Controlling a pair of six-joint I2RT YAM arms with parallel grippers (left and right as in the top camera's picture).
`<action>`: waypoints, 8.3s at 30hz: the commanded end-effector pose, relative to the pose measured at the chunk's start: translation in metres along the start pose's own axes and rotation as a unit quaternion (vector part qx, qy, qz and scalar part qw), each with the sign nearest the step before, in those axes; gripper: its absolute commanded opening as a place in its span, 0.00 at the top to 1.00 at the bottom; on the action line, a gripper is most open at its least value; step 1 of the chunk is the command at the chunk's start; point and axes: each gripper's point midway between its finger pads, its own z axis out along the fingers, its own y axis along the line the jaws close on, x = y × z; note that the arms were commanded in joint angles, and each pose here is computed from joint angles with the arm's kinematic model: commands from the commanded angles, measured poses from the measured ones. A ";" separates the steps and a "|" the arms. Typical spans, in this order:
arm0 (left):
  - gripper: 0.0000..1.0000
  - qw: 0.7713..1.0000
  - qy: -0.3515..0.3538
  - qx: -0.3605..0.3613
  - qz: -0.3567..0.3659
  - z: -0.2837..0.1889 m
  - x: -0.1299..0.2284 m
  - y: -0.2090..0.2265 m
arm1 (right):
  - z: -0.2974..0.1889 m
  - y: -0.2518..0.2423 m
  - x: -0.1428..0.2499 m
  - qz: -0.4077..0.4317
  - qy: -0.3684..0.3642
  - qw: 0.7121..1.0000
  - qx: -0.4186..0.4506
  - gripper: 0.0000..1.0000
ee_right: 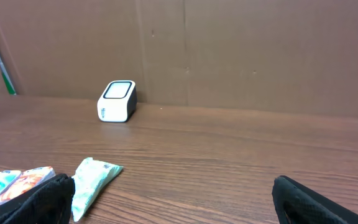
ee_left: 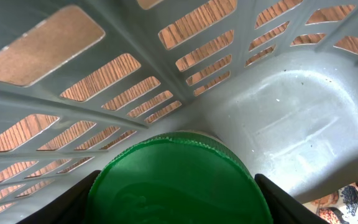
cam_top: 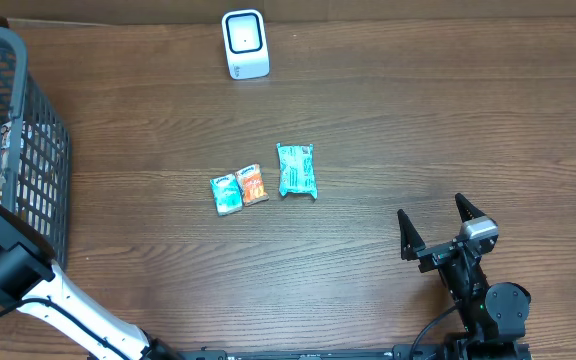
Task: Scan the item barcode
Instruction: 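Move the left gripper back into the basket toward the green-lidded jar, then grasp the green-lidded jar in the basket with the left gripper, then lift the jar out and set it on the table behind the Kleenex packs, then reach the left gripper into the basket and grasp the dried mushroom bag, then carry the mushroom bag right and lower it onto the table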
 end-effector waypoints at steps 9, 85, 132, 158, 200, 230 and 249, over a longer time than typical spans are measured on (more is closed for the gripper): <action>0.42 0.999 -0.033 0.017 -0.012 -0.062 -0.031 0.011 | 0.000 -0.001 0.002 -0.001 -0.003 1.000 0.004 0.00; 0.44 0.901 0.097 0.176 0.385 -0.204 0.326 -0.252 | 0.000 -0.001 0.002 -0.001 -0.003 1.000 0.004 0.00; 0.00 0.921 -0.195 0.332 0.063 -0.390 0.053 -0.014 | 0.000 -0.001 0.002 -0.001 -0.003 1.000 0.004 0.00; 0.00 0.970 0.104 0.217 0.037 -0.087 0.062 0.039 | 0.000 -0.001 0.002 -0.001 -0.003 1.000 0.004 0.00; 0.03 0.904 0.096 0.333 0.249 0.021 0.121 -0.022 | 0.000 -0.001 0.002 -0.001 -0.003 1.000 0.004 0.00; 0.96 0.930 0.074 0.332 0.137 -0.073 0.037 -0.017 | 0.000 -0.001 0.002 -0.001 -0.003 1.000 0.004 0.00; 0.96 0.857 -0.205 0.466 0.074 -0.423 -0.015 0.013 | 0.000 -0.001 0.002 -0.001 -0.003 1.000 0.004 0.00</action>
